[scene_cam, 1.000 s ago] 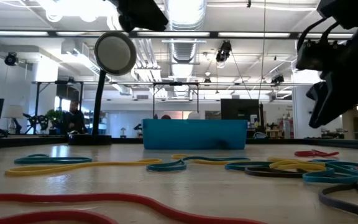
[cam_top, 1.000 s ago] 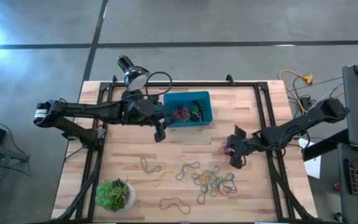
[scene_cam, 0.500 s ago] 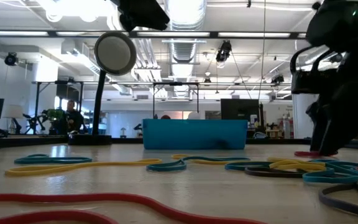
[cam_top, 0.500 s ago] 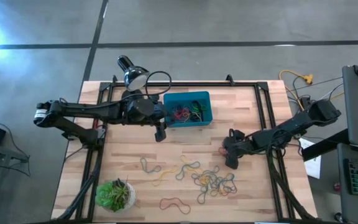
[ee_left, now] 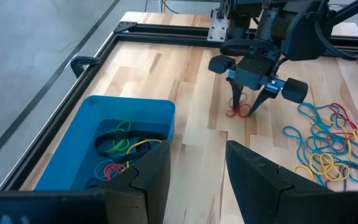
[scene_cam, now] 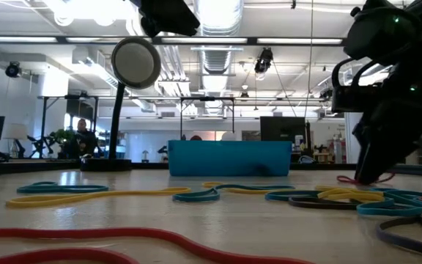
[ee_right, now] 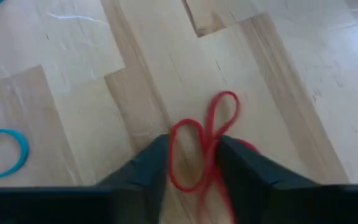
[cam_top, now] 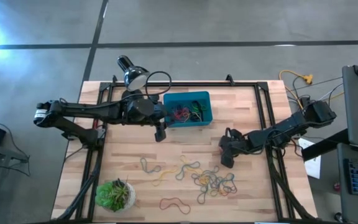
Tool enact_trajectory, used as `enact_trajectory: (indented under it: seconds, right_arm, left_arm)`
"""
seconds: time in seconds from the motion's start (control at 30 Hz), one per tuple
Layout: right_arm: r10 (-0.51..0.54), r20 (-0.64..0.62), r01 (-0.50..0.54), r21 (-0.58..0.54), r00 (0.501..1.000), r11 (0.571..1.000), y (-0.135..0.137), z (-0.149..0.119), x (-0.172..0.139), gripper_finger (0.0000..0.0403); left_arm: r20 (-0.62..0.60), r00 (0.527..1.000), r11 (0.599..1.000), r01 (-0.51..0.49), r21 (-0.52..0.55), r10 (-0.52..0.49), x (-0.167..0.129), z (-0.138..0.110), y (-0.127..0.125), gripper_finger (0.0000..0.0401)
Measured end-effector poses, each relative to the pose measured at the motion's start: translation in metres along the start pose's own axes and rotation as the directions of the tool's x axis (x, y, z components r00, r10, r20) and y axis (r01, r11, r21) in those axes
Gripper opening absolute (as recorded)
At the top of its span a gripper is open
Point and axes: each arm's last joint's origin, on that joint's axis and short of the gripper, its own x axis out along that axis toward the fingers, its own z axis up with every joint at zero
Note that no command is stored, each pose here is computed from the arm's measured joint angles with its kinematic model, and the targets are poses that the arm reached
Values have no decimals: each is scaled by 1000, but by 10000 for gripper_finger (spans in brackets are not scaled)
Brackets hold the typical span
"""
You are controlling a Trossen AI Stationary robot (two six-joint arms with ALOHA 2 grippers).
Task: Pick and place rubber bands into bin
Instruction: Put the red rubber band into the blue bin
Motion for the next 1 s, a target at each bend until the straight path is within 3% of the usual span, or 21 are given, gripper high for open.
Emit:
enact_trajectory:
  seconds: [0.1, 0.17, 0.43, 0.53, 1.0]
  right_arm:
    - [7, -5, -7, -4, 1000, 1000, 0, 0, 0, 49]
    - [7, -5, -7, -8, 1000, 1000, 0, 0, -1, 21]
    - [29, 16, -29, -49, 999, 998, 1, 9, -17, 9]
    - [44, 81, -40, -56, 996, 998, 5, 21, -32, 8]
    - [-49, 349, 101, -132, 936, 986, -6, 76, -87, 8]
  left_arm:
    - [-1, 1000, 1000, 0, 0, 0, 0, 0, 0, 139]
    - [-1, 1000, 1000, 0, 0, 0, 0, 0, 0, 139]
    - [-1, 1000, 1000, 0, 1, 0, 0, 0, 0, 139]
    - [-1, 1000, 1000, 0, 2, 0, 0, 0, 0, 139]
    - [-1, 1000, 1000, 0, 3, 0, 0, 0, 0, 139]
